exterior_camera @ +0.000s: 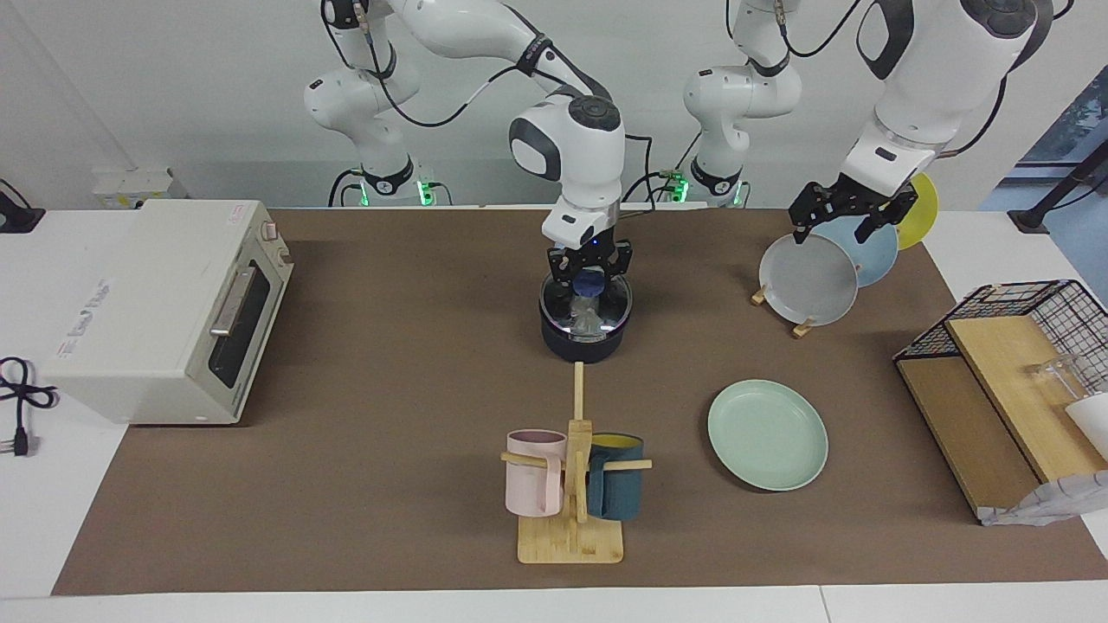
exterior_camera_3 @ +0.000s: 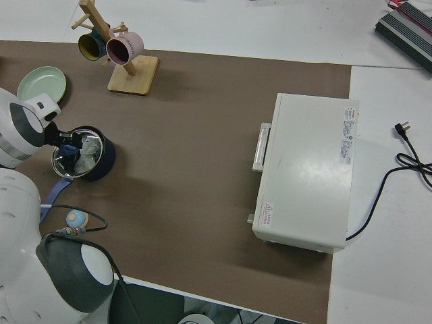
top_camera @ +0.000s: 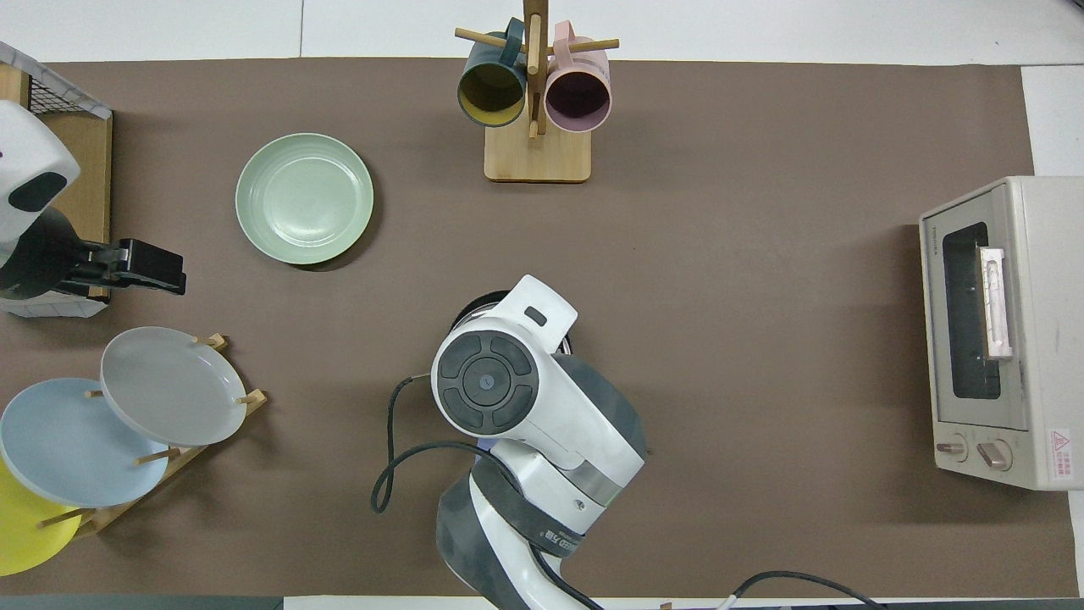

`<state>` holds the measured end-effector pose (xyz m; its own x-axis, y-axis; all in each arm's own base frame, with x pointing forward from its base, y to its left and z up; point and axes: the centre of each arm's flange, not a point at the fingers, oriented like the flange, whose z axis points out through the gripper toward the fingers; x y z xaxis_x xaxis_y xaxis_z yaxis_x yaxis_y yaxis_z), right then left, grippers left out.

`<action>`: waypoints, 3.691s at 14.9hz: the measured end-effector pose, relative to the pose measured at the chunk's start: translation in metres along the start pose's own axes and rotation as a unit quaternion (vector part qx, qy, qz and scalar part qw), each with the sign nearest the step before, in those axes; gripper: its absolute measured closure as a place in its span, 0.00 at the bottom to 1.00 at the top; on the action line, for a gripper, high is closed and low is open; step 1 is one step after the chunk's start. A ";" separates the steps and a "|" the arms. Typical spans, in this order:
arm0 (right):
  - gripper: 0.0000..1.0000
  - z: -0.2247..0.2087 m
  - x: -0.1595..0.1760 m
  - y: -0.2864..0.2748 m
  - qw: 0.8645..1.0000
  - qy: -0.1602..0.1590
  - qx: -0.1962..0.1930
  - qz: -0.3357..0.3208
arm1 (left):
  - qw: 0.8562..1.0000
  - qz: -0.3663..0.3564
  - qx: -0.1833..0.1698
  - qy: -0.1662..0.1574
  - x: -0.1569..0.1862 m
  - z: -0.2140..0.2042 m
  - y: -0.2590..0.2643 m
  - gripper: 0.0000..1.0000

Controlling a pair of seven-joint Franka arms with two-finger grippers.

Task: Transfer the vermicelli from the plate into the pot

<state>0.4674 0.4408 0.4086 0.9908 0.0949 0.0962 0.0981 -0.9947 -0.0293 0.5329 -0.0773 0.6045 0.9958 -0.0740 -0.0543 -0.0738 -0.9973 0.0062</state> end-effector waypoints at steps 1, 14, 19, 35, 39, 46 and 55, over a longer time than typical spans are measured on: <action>0.34 0.000 0.000 0.000 1.000 0.000 0.000 0.000 | 1.000 0.000 0.000 -0.001 0.000 0.000 0.000 0.00; 0.49 0.024 -0.006 0.000 1.000 -0.001 -0.023 -0.018 | 1.000 0.000 0.000 -0.001 -0.001 0.000 0.000 0.00; 0.54 0.023 -0.020 -0.017 0.999 0.006 -0.030 -0.044 | 1.000 0.000 0.000 -0.001 -0.001 0.000 0.000 0.00; 0.54 0.026 0.011 0.016 0.999 0.029 -0.032 -0.021 | 1.000 0.000 0.000 -0.001 -0.001 0.000 0.000 0.00; 0.54 0.025 0.021 0.027 0.999 0.029 -0.025 -0.004 | 1.000 0.000 0.000 -0.001 -0.001 0.000 0.000 0.00; 0.55 0.024 0.019 0.025 1.000 0.000 0.005 0.028 | 1.000 0.000 0.000 -0.001 -0.001 0.000 0.000 0.00; 0.55 0.026 -0.003 0.002 1.000 -0.014 -0.003 0.003 | 1.000 0.000 0.000 -0.001 -0.001 0.000 0.000 0.00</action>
<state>0.4668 0.4398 0.3827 0.9935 0.0906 0.0682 0.0925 -0.9954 -0.0241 0.5322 -0.0770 0.6049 0.9957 -0.0736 -0.0569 -0.0734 -0.9973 0.0059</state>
